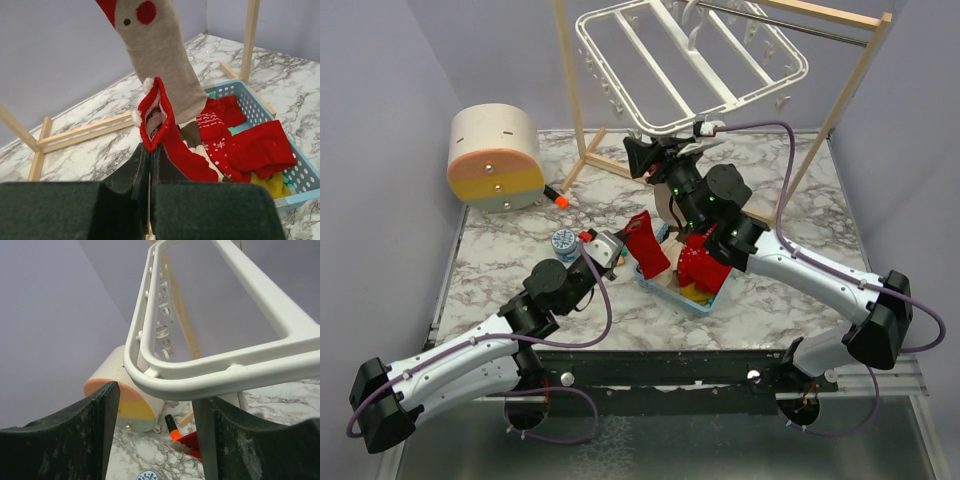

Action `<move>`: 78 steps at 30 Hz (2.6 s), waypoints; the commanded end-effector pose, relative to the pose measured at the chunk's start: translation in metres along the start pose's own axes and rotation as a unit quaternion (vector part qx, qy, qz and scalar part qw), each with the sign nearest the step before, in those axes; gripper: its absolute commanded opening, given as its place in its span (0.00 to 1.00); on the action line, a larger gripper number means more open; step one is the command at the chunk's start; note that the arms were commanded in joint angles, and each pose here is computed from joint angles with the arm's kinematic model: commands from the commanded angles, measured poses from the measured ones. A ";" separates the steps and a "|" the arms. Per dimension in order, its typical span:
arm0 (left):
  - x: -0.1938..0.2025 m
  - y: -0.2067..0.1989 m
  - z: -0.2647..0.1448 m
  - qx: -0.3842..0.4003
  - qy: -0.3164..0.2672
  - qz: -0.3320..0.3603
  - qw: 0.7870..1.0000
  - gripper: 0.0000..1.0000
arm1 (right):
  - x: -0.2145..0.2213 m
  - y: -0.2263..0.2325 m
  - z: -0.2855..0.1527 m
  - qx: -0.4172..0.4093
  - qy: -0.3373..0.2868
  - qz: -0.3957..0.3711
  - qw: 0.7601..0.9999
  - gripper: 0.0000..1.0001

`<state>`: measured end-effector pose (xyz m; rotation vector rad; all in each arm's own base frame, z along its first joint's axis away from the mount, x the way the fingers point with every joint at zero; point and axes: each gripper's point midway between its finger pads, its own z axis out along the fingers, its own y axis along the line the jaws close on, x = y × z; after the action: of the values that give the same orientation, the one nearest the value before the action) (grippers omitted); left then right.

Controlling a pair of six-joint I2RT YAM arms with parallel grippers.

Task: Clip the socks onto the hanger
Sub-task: Open the clamp at the hanger.

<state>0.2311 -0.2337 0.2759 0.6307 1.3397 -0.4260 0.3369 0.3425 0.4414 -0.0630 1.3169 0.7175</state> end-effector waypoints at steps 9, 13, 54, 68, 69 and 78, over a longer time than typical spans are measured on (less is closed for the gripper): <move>-0.003 -0.001 -0.003 0.004 -0.013 -0.010 1.000 0.00 | 0.004 0.000 -0.009 -0.022 -0.024 0.025 0.999 0.65; -0.002 -0.001 -0.003 0.004 -0.012 -0.010 1.000 0.00 | 0.003 -0.001 -0.011 -0.027 -0.038 0.024 0.999 0.65; -0.001 -0.002 -0.004 0.006 -0.014 -0.013 1.000 0.00 | -0.011 -0.011 -0.002 -0.003 -0.125 0.018 0.992 0.56; -0.002 -0.003 -0.005 0.009 -0.016 -0.014 1.000 0.00 | -0.011 -0.012 0.004 0.006 -0.121 0.018 0.992 0.34; -0.002 -0.003 -0.005 0.009 -0.015 -0.014 1.000 0.00 | -0.011 -0.012 0.004 0.006 -0.121 0.018 0.992 0.32; -0.004 0.000 -0.005 0.004 -0.018 -0.015 1.000 0.00 | -0.009 -0.012 0.002 0.002 -0.116 0.017 0.993 0.12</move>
<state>0.2278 -0.2323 0.2746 0.6271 1.3341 -0.4427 0.3407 0.3328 0.4418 0.0243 1.1057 0.7389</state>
